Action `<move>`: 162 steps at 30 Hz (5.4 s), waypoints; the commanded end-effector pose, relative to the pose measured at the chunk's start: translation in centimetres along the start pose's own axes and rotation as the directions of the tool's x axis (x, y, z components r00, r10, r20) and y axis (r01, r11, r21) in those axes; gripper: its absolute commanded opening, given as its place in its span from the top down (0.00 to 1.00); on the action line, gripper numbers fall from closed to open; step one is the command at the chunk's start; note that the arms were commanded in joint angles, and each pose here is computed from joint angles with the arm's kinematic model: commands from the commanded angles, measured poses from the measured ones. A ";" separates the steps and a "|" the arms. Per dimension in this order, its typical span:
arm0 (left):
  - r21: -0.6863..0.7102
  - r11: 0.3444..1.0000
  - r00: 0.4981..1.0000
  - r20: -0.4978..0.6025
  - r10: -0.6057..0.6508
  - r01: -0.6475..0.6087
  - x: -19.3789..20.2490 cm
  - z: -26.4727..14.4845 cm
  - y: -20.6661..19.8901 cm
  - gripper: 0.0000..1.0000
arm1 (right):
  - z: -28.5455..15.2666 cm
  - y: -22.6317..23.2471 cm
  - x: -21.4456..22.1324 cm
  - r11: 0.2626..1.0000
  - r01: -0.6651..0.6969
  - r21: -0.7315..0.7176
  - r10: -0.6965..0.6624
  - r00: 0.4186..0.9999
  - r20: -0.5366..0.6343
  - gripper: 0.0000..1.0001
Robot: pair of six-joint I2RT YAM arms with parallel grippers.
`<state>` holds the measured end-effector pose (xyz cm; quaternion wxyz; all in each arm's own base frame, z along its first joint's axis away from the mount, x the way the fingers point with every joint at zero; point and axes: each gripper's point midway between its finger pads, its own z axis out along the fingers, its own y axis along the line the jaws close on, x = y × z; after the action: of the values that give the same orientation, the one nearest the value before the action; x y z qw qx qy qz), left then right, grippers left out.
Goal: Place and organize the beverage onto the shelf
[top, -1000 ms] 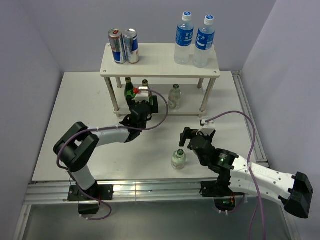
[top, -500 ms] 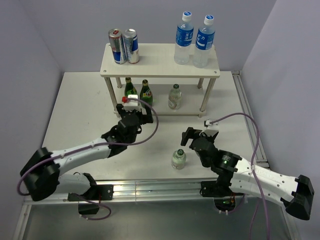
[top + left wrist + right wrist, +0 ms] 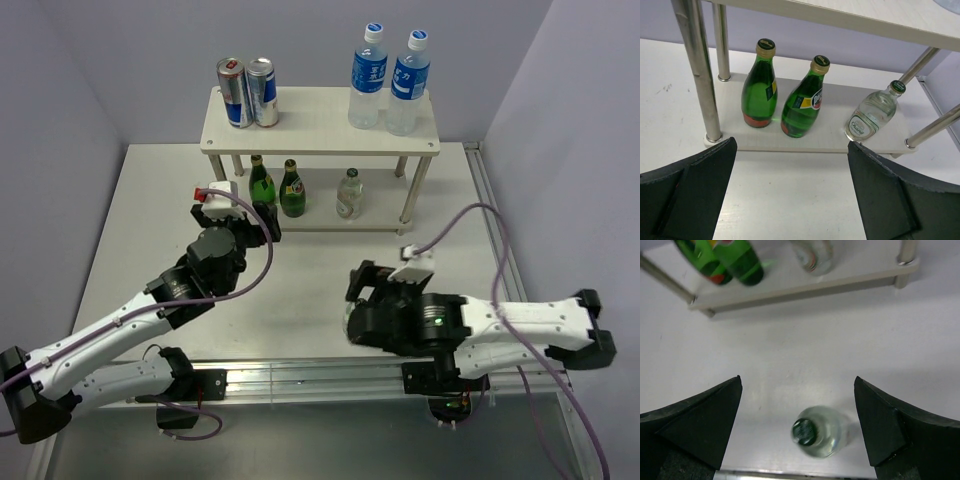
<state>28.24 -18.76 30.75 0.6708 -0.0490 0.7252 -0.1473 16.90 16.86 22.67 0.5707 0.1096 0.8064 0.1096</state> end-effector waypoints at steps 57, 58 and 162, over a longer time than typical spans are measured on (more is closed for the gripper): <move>-0.203 0.979 1.000 -0.006 0.028 -0.029 4.5 -3.4 6.1 0.01 | 4.4 -1.6 16.0 0.983 0.114 0.143 -0.118 0.993 0.020 0.30; -0.206 0.978 0.999 -0.007 0.031 -0.032 4.5 -3.4 6.2 0.01 | 4.4 -1.3 16.1 0.982 0.122 0.143 -0.126 0.992 0.021 0.38; -0.155 0.988 1.000 0.001 0.000 0.000 5.4 -2.8 5.8 0.01 | 28.1 -5.5 -3.3 0.904 -0.010 0.427 -0.068 0.983 0.168 0.03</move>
<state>25.64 -14.20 23.55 0.6609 -0.0895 0.7414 -0.0749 44.16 12.66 12.82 0.5865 0.1996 0.7782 -0.1030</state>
